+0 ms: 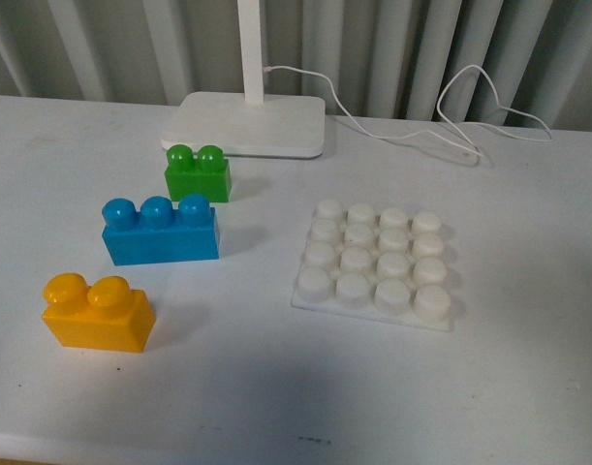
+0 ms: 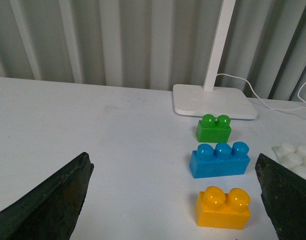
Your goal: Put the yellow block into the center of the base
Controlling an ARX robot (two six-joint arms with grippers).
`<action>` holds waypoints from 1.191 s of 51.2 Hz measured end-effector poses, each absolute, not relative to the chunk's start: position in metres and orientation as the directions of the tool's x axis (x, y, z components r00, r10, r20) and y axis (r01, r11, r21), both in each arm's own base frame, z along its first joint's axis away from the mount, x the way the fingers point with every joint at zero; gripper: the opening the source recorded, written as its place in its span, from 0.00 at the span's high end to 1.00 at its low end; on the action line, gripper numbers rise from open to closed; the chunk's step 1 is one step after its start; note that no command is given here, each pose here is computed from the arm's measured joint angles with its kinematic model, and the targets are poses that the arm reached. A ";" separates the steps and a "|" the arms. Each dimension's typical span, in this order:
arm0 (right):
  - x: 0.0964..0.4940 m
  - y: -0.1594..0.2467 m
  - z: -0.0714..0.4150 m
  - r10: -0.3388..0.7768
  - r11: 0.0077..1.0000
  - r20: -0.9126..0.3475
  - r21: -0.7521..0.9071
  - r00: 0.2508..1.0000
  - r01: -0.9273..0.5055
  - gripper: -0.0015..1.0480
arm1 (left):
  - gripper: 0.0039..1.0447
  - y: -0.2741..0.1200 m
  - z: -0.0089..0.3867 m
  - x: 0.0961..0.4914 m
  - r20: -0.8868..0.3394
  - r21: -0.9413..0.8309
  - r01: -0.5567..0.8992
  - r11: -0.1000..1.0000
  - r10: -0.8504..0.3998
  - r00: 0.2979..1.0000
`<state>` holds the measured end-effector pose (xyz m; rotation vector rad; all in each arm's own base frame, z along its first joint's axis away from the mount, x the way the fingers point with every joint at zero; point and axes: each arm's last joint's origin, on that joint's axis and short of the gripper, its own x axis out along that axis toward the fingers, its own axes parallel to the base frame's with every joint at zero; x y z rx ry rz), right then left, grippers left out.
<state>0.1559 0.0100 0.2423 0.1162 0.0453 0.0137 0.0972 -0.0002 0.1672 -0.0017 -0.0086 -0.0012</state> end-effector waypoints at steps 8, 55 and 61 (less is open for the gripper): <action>0.142 0.000 0.218 -0.003 1.000 -0.004 0.022 1.000 0.003 0.65 | 0.06 0.000 0.167 0.097 0.009 -0.002 0.002 1.000 -0.002 1.000; 0.110 0.000 0.168 0.001 1.000 0.007 0.003 1.000 -0.001 0.99 | 0.06 0.000 0.167 0.097 0.009 -0.002 0.002 1.000 -0.002 1.000; 0.107 0.000 0.168 0.001 1.000 0.009 0.003 1.000 -0.001 0.99 | 0.06 0.000 0.167 0.097 0.009 -0.002 0.002 1.000 -0.002 1.000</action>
